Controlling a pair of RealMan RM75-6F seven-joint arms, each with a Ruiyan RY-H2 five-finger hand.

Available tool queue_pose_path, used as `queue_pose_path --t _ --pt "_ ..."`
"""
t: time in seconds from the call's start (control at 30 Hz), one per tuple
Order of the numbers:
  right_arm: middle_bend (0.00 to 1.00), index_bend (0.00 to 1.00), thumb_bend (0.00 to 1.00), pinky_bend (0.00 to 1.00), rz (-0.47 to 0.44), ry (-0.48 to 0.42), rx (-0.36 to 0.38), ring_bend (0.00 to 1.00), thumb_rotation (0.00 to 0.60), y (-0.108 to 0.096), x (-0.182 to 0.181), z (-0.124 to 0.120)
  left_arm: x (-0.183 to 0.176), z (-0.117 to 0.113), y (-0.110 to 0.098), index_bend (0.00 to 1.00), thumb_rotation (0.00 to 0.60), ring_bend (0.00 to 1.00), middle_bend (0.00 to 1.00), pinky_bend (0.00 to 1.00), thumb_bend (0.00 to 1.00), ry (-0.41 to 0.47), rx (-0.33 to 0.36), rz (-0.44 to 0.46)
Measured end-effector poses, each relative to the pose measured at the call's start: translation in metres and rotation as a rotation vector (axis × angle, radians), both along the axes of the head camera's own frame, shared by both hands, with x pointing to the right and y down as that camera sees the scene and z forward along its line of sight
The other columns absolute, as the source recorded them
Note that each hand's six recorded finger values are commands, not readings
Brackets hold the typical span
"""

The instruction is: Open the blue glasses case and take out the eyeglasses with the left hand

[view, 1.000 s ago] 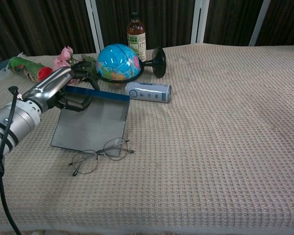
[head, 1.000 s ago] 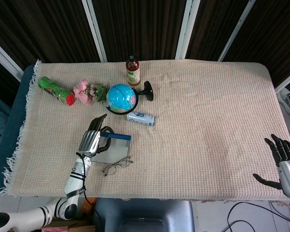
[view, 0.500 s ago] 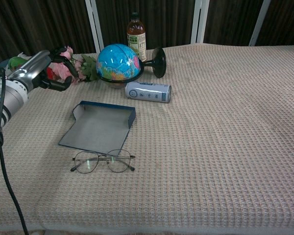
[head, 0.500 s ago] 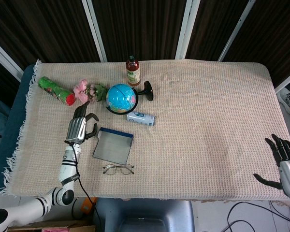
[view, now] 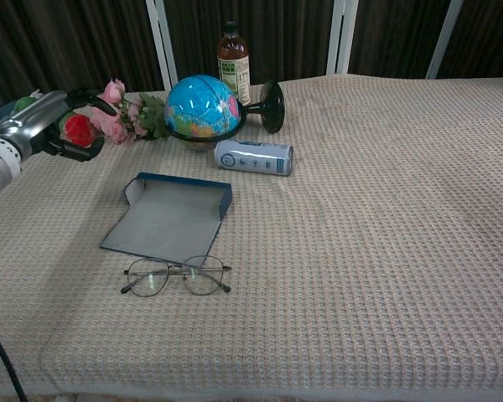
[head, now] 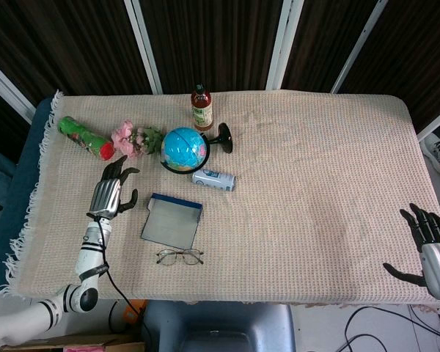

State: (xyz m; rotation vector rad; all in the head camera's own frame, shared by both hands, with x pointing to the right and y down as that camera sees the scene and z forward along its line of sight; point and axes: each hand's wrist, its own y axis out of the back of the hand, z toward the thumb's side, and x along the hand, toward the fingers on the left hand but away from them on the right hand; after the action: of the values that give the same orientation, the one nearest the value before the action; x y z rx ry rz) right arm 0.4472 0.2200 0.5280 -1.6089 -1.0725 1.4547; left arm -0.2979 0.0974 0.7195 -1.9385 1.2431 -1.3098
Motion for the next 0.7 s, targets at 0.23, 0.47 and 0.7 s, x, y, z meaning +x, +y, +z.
queue_pose_path --t 0.23,0.47,0.7 --pt "0.00 0.00 0.22 0.00 -0.016 0.014 -0.013 0.00 0.600 0.002 -0.004 0.004 -0.025 -0.038 0.046 0.01 0.600 0.00 0.00 0.00 0.40 -0.039 -0.051 0.120" --pt "0.00 0.00 0.22 0.00 -0.041 0.028 -0.026 0.00 0.600 0.006 -0.011 0.010 -0.078 -0.096 0.136 0.00 0.600 0.00 0.00 0.00 0.41 -0.133 -0.053 0.192" --pt "0.00 0.00 0.22 0.00 -0.069 0.033 -0.036 0.00 0.600 0.010 -0.020 0.014 -0.115 -0.138 0.187 0.00 0.600 0.00 0.00 0.00 0.40 -0.234 -0.003 0.176"
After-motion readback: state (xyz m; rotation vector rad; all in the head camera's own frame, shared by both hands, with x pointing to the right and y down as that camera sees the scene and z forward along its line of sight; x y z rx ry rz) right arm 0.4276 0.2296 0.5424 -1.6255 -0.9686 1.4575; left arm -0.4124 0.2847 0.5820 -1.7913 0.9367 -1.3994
